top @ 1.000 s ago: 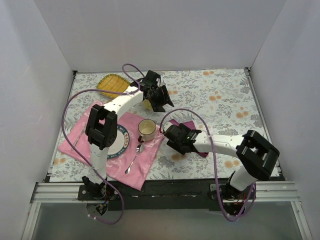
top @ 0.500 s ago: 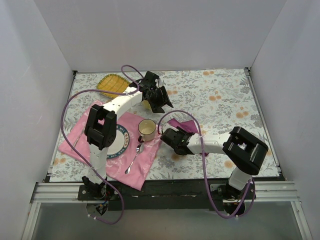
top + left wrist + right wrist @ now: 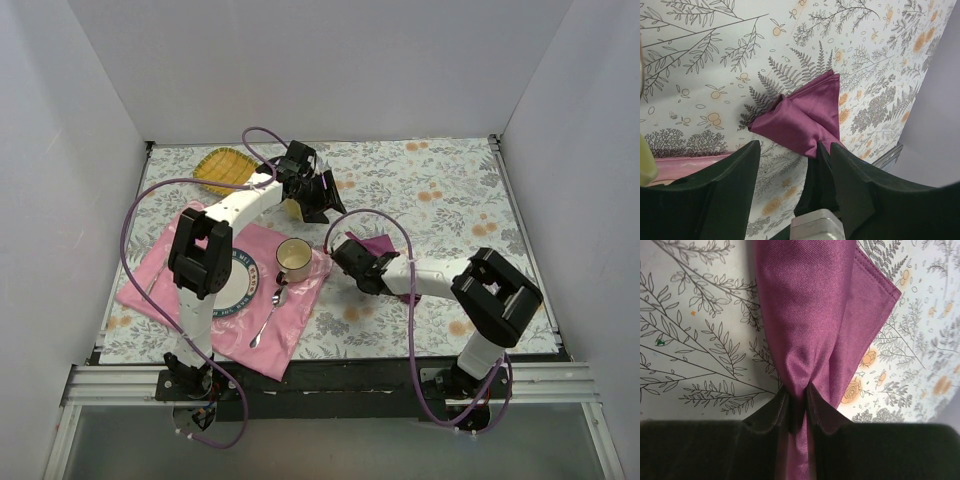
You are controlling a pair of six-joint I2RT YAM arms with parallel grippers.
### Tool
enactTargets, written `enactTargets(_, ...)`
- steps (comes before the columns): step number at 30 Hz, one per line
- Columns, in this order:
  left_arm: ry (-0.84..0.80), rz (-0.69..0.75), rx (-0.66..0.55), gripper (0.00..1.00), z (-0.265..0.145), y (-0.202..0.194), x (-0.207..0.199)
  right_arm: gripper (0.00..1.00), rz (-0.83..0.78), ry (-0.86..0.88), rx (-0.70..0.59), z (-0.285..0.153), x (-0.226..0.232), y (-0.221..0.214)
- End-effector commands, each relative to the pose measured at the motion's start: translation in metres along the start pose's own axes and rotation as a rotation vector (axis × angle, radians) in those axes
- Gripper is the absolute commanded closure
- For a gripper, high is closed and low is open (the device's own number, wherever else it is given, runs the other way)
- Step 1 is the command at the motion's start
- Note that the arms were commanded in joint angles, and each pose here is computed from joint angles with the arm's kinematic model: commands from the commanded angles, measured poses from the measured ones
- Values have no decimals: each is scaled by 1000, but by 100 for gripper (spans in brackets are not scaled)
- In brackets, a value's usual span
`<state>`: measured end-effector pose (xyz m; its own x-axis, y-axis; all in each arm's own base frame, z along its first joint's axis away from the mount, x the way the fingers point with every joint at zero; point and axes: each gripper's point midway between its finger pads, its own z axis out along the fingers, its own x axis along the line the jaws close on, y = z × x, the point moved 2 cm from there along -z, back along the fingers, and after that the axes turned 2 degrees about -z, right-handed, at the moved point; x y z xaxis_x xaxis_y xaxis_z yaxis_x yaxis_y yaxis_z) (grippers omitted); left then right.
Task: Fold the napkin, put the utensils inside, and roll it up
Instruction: Roll the napkin with the utensil
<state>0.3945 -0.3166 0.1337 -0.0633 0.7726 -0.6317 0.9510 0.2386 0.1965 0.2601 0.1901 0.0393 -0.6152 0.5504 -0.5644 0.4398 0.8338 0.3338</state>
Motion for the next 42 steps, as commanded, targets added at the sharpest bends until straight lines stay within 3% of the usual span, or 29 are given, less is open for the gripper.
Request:
enactTargets(1,-86,82,-15,43,-17,9,-24,95,151,293,-44,-7,16,21)
enactTargets(8,-105,100,4,43,-16,9,-27,98,357,677,-51,-24,26,30)
enactTargets(17,-97,129,-2,43,-20,9,-26,98,700,946,-73,-11,21,27)
enactTargets(29,-131,165,30,43,-22,2,-30,98,1027,1168,-124,6,0,17)
enactTargets(42,-229,191,167,44,-2,-40,-45,98,1207,1277,-146,25,-15,-4)
